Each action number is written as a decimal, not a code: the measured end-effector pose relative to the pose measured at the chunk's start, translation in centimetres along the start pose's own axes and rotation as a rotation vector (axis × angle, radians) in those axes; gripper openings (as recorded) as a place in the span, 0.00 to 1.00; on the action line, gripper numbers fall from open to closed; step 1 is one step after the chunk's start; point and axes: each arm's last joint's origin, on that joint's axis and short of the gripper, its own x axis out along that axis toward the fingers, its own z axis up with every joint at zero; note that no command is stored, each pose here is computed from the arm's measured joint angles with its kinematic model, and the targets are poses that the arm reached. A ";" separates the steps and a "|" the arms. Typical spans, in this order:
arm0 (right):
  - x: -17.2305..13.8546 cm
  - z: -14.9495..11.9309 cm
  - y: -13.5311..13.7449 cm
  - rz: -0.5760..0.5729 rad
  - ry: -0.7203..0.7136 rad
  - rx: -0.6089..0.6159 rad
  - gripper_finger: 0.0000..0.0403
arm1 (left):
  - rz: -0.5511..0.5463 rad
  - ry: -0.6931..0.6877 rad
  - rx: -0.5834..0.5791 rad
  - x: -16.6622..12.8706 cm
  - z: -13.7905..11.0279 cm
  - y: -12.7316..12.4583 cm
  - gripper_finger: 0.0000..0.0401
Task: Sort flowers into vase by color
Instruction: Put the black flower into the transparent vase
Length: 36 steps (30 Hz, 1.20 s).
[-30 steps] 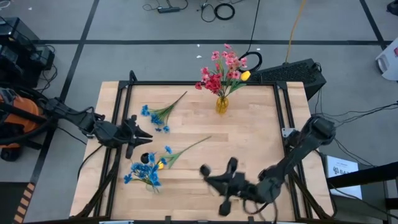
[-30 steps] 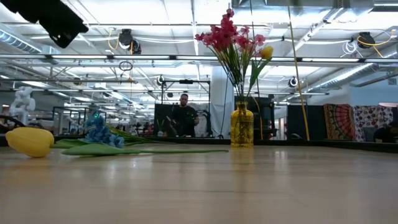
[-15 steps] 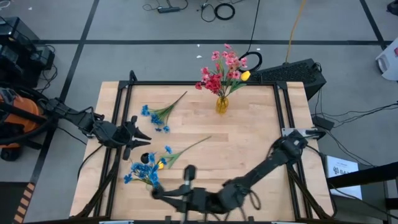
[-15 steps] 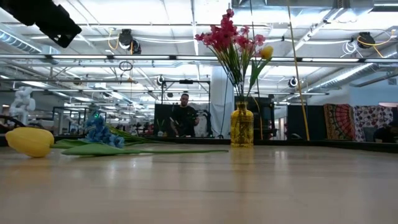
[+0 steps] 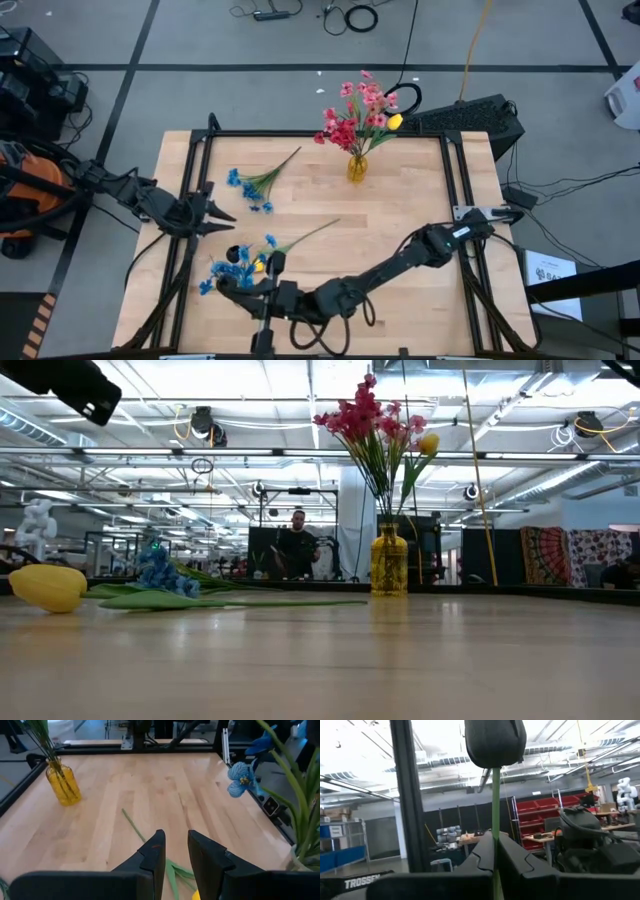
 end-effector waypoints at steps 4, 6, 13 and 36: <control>0.6 -0.4 -0.9 -0.015 0.029 -0.030 0.00 | -0.011 -0.018 -0.007 -0.3 0.0 0.1 0.22; 0.9 -0.6 -1.5 -0.025 0.042 -0.045 0.00 | -0.026 -0.018 -0.008 -0.4 0.0 0.0 0.22; 1.8 -1.8 -3.3 -0.055 0.134 -0.056 0.00 | -0.032 -0.017 -0.008 -0.4 0.0 0.0 0.22; 0.9 -6.9 -3.6 -0.076 0.315 0.015 0.08 | -0.032 -0.015 -0.034 -0.4 0.0 0.0 0.22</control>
